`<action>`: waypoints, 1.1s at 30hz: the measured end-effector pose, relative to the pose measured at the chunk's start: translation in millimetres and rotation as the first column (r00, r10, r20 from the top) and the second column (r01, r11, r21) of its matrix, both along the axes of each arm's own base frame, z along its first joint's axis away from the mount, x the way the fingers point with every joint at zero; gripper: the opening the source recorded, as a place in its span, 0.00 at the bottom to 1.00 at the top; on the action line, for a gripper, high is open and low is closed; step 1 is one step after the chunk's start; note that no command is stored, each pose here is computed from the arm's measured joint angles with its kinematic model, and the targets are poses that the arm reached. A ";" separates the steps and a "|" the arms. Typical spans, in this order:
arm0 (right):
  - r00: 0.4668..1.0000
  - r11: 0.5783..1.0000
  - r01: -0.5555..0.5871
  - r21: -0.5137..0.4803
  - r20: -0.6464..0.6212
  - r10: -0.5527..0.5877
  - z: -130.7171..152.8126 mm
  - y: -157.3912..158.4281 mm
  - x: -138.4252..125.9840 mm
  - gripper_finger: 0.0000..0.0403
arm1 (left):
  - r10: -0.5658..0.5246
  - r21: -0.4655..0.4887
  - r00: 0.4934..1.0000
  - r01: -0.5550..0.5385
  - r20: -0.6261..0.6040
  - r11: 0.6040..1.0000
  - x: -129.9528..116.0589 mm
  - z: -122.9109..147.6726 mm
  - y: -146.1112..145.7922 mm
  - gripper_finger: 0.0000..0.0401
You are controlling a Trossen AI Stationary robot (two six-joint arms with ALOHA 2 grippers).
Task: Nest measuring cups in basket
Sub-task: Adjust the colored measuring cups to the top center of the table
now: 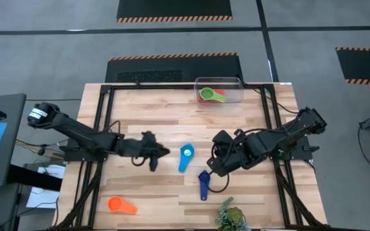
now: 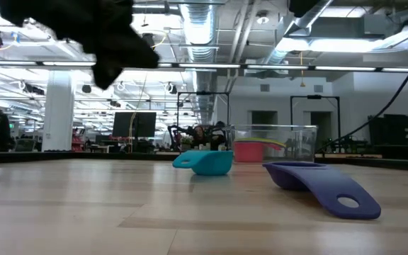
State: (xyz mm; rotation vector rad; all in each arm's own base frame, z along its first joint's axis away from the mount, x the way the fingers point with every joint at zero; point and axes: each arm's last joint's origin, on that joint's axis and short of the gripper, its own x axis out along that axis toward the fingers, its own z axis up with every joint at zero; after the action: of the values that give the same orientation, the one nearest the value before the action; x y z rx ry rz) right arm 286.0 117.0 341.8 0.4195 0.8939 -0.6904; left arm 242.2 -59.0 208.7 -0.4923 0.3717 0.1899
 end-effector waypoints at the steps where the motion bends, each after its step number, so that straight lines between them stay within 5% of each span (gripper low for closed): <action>1: 1.000 1.000 -0.001 -0.003 0.000 0.001 0.0 0.5 -0.3 0.23 | -0.002 0.035 1.000 0.003 -0.002 0.999 5.5 2.4 3.2 0.10; 9: 0.999 1.000 -0.005 -0.019 -0.035 0.004 -0.9 0.6 -4.2 0.23 | -0.100 0.149 0.988 0.117 -0.116 0.982 62.3 5.1 25.6 0.29; 14: 0.997 0.999 0.022 -0.042 -0.072 -0.025 0.0 -2.1 -11.8 0.23 | -0.155 0.130 0.920 0.213 -0.359 0.968 95.4 4.4 37.2 0.37; 20: 0.991 0.993 0.056 -0.105 -0.113 -0.068 1.5 -6.2 -21.5 0.23 | -0.161 0.167 0.800 0.308 -0.577 0.937 127.6 4.5 44.5 0.38; 28: 0.985 0.989 0.050 -0.141 -0.158 -0.072 1.3 -8.8 -26.1 0.23 | -0.108 0.182 0.740 0.301 -0.664 0.936 146.8 -0.7 58.7 0.38; 33: 0.986 0.985 0.028 -0.172 -0.158 -0.056 1.8 -9.4 -25.7 0.23 | -0.177 0.141 0.690 0.379 -0.702 0.915 150.6 -21.9 63.2 0.38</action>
State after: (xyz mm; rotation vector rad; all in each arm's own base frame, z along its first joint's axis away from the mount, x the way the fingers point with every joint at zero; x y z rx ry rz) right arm 260.3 107.7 343.6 0.2335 0.9732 -0.8418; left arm 392.7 4.2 186.8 -0.0560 1.1276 0.1116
